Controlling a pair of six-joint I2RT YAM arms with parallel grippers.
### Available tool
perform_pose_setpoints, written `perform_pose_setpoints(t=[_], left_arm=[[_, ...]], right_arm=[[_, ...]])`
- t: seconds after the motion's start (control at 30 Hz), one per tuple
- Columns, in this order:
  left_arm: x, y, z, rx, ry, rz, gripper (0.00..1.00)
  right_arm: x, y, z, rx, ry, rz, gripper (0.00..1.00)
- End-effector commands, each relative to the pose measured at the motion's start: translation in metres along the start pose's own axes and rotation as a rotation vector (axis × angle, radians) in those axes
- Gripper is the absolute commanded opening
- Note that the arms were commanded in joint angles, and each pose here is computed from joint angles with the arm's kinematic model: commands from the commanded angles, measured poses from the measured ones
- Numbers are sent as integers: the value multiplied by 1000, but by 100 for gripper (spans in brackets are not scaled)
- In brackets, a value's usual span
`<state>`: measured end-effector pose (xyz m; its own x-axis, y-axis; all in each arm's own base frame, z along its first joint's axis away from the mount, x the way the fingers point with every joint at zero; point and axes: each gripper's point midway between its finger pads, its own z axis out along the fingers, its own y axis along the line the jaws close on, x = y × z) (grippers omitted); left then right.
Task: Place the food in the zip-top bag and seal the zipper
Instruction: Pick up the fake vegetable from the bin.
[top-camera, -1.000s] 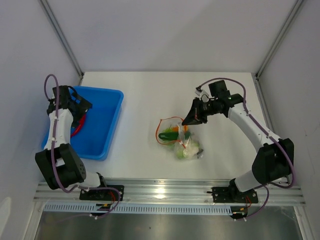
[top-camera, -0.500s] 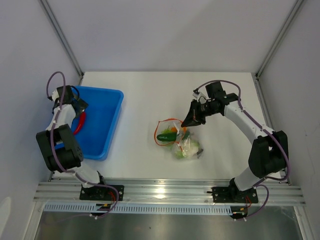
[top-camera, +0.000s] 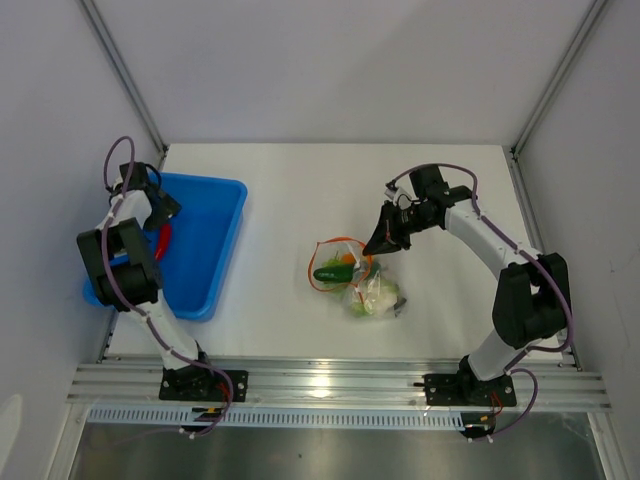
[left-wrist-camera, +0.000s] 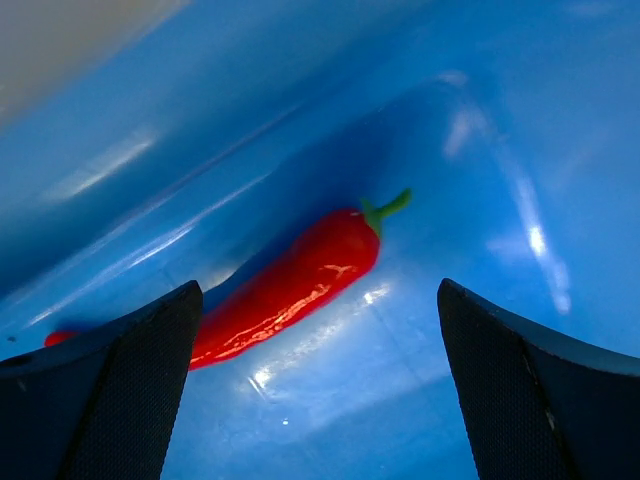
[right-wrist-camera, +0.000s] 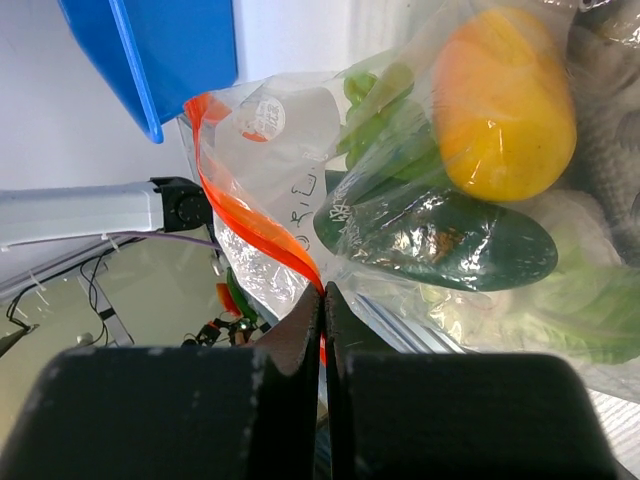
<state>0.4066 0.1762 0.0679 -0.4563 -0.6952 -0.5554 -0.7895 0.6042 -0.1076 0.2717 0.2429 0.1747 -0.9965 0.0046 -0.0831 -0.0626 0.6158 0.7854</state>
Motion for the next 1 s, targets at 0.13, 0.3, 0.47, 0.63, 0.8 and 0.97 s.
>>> perform_pose_setpoints(t=[0.13,0.3,0.47,0.63,0.8,0.97], left_arm=[[20,11,8,-53,128,41,99],[28,14,7,-54,168,81,96],[38,19,8,-66,206,100,85],[56,21,12,-74,288,107,77],[61,15,16,-37,316,123,49],[68,11,17,-8,356,127,29]], right_arm=[[-12,5,-1,-26,-13,-14,0],[-12,4,0,-30,-11,-6,0],[-12,7,-2,-34,-17,-5,0],[-11,8,-4,-31,-22,-9,0],[-11,8,-9,-9,-43,-12,0],[-10,8,-16,11,-69,-16,0]])
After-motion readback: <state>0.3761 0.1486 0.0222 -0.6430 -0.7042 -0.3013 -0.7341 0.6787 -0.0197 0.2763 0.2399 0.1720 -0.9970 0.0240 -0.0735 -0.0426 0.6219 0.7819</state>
